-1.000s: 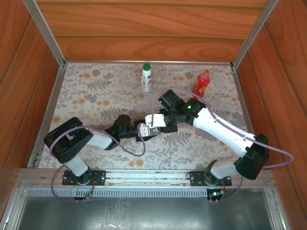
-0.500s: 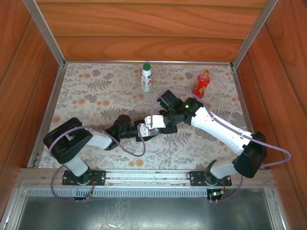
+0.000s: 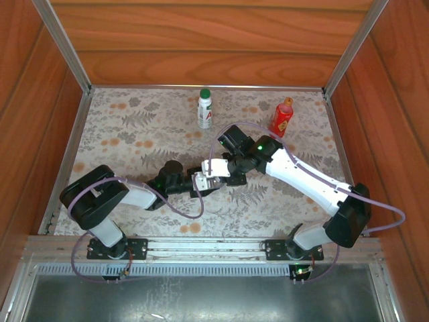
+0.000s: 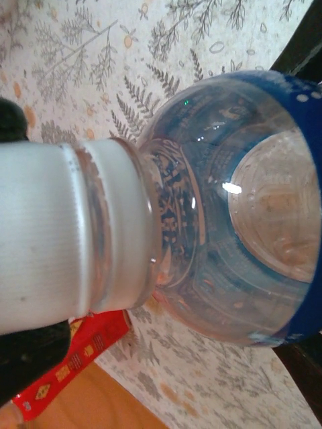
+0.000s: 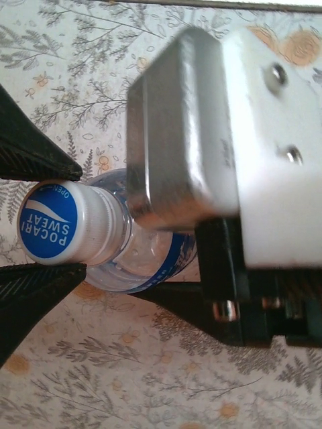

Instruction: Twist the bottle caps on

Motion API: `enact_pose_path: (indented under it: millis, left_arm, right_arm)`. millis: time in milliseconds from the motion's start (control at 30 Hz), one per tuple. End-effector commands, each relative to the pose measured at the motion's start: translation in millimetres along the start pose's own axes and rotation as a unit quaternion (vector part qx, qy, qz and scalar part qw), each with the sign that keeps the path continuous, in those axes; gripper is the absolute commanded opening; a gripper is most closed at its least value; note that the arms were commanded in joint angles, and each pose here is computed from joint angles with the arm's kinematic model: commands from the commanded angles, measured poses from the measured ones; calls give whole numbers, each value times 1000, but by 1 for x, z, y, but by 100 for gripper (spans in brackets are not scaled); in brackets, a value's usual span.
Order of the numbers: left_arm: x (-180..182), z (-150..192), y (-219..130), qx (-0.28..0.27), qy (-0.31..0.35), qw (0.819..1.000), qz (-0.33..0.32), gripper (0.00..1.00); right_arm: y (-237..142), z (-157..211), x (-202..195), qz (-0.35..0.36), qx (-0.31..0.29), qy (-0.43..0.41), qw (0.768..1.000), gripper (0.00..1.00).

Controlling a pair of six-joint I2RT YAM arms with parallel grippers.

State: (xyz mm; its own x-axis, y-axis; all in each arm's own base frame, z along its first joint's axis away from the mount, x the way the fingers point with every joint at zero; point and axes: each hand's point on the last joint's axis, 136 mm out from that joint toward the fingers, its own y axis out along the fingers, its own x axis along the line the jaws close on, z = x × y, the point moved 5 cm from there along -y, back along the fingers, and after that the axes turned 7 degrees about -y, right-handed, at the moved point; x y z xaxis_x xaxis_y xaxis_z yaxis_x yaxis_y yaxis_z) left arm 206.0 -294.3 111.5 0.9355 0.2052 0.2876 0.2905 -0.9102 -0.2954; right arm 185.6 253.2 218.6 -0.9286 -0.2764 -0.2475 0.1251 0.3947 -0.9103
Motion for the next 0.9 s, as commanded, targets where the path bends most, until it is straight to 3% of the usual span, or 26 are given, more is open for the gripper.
enact_pose_path:
  millis: [0, 67, 233, 300, 400, 467, 500, 600, 700, 767, 867]
  left_arm:
    - [22, -11, 1, 8, 25, 997, -69, 61]
    - [32, -15, 3, 12, 40, 995, -96, 61]
    - [48, -21, 2, 21, 63, 988, -139, 61]
    - [50, -20, 0, 27, 70, 986, -148, 61]
    - [52, -17, -1, 38, 82, 983, -159, 60]
    - [52, -15, -1, 42, 86, 982, -160, 60]
    - [51, -14, 0, 44, 87, 983, -158, 60]
    - [46, -12, 1, 42, 88, 985, -143, 60]
    - [35, -10, -1, 35, 87, 989, -110, 60]
    - [29, -6, -4, 39, 86, 991, -91, 60]
    - [22, -5, -7, 40, 81, 993, -73, 60]
  right_arm:
    - [-4, -9, -18, 39, -4, 120, 992, 30]
    - [-4, -9, -33, 75, -3, 205, 976, 28]
    - [-2, -6, -48, 52, -45, 415, 907, 30]
    - [0, -4, -54, 43, -73, 514, 854, 28]
    - [6, 8, -57, 17, -99, 672, 733, 27]
    - [10, 8, -56, 1, -124, 719, 684, 25]
    - [10, 7, -58, -1, -140, 726, 673, 24]
    - [10, 6, -58, 2, -143, 701, 699, 33]
    - [-4, 9, -57, 33, -120, 622, 773, 52]
    - [-13, 12, -51, 50, -107, 536, 836, 67]
    - [-26, 21, -42, 93, -91, 427, 895, 73]
